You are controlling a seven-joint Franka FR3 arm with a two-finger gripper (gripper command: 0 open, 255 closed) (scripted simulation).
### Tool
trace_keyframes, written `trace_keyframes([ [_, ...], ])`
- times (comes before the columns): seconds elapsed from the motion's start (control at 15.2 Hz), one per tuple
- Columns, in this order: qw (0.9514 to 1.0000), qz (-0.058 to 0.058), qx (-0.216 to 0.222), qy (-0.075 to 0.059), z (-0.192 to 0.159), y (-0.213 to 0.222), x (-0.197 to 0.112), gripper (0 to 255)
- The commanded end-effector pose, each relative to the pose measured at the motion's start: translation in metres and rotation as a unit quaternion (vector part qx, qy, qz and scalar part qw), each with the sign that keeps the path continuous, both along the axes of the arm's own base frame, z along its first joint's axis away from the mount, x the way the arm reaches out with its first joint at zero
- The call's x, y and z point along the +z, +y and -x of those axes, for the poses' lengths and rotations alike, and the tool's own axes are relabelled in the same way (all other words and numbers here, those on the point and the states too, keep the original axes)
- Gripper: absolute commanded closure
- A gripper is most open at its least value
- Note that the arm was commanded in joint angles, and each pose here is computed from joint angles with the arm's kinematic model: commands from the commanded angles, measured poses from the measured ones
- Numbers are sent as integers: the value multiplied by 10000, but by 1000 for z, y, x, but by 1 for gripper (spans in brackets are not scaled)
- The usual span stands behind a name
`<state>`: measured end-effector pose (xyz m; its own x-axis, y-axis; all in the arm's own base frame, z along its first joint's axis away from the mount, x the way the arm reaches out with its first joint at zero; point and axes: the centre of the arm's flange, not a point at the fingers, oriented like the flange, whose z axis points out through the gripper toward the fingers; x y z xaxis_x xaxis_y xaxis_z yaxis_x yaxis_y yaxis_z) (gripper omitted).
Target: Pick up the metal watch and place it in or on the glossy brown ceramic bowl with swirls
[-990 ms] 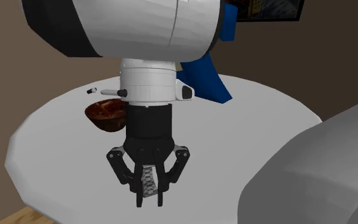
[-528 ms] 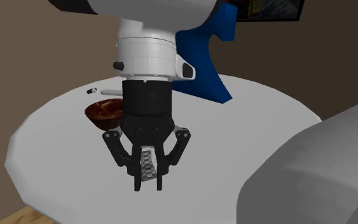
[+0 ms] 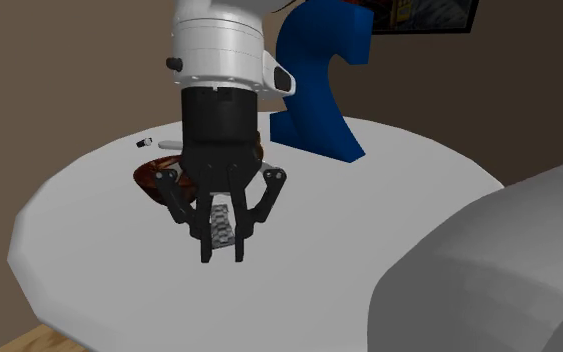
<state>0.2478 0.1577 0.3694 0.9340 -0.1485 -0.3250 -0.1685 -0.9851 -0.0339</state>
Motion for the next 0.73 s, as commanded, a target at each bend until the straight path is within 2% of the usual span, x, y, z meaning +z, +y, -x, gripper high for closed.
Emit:
trace_keyframes([
  [0.0,10000,0,-1,3,-24,7,0,255],
  [0.66,10000,0,-1,3,-151,42,0,255],
])
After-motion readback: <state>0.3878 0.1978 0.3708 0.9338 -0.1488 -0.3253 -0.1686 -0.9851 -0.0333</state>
